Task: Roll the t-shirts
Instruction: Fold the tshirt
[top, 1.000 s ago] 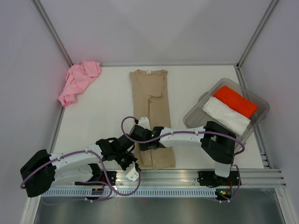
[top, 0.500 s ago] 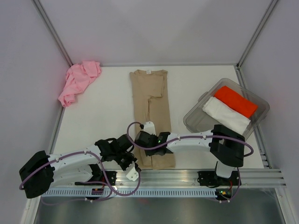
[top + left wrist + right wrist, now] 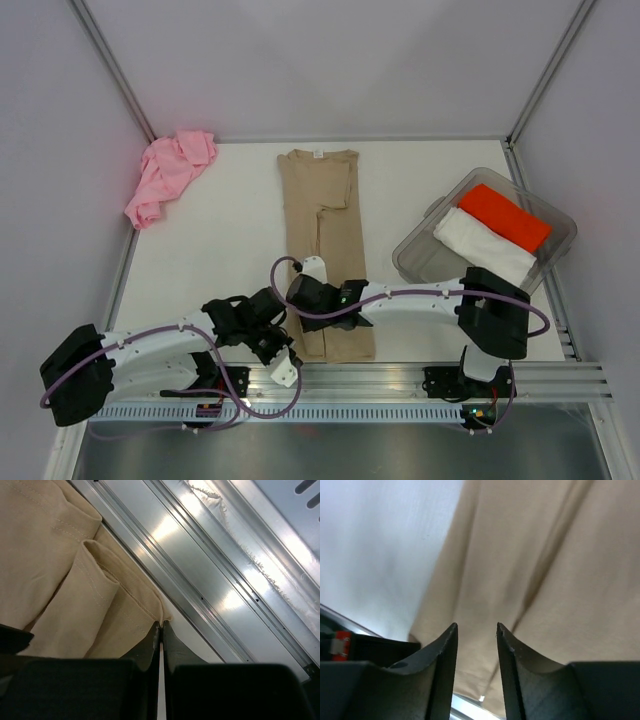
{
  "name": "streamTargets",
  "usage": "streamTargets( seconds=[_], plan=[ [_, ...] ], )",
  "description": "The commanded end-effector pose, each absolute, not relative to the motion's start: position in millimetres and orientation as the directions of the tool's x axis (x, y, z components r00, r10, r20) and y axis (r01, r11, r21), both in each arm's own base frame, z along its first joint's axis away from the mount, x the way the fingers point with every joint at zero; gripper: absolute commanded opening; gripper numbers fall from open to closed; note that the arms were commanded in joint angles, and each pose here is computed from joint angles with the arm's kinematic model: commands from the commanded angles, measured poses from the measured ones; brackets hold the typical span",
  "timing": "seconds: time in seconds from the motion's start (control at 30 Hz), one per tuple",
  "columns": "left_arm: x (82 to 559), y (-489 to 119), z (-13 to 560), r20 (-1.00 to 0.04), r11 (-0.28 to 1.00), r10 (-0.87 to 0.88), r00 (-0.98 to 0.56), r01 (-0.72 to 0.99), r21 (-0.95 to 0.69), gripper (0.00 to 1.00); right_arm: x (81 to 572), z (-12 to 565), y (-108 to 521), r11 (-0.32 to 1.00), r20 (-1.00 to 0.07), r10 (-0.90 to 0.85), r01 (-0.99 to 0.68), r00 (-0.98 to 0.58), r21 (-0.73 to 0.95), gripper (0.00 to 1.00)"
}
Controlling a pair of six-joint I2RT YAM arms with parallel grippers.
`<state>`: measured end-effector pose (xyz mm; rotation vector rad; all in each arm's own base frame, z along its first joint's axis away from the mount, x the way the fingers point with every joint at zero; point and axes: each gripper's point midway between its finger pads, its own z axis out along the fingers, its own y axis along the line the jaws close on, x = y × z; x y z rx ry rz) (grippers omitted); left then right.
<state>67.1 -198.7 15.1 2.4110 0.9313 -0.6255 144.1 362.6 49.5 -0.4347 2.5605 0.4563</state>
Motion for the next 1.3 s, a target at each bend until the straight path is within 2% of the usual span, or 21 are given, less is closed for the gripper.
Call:
streamTargets(
  seconds=[0.0,0.13,0.37,0.53,0.67,0.77,1.0,1.1,1.27],
  plan=[
    [63,-205,24,-0.604,-0.624,0.489,0.629,0.736,0.263,0.02,140,59,394,0.863,-0.543,-0.263,-0.446,-0.798,0.237,0.45],
    [61,-204,22,-0.610,-0.614,0.488,0.624,0.742,0.268,0.02,149,48,388,0.903,-0.528,-0.287,-0.409,-0.800,0.129,0.46],
    [62,-204,21,-0.612,-0.608,0.480,0.629,0.741,0.285,0.02,156,40,391,0.915,-0.524,-0.302,-0.396,-0.797,0.075,0.46],
    [65,-204,19,-0.602,-0.592,0.472,0.644,0.737,0.325,0.02,152,27,400,0.909,-0.503,-0.306,-0.406,-0.808,0.099,0.46],
    [74,-215,33,-0.587,-0.530,0.376,0.716,0.686,0.497,0.02,159,32,399,0.911,-0.509,-0.248,-0.377,-0.824,0.167,0.46],
    [70,-213,32,-0.573,-0.534,0.327,0.752,0.647,0.544,0.02,166,31,392,0.921,-0.512,-0.231,-0.356,-0.827,0.160,0.46],
    [70,-209,24,-0.559,-0.558,0.345,0.754,0.644,0.523,0.02,169,19,389,0.926,-0.497,-0.261,-0.360,-0.828,0.115,0.44],
    [72,-210,25,-0.559,-0.560,0.355,0.749,0.649,0.515,0.02,171,18,385,0.930,-0.494,-0.275,-0.359,-0.825,0.082,0.40],
    [73,-211,25,-0.559,-0.560,0.364,0.745,0.655,0.507,0.02,175,23,377,0.938,-0.511,-0.274,-0.345,-0.815,0.046,0.14]
  ],
)
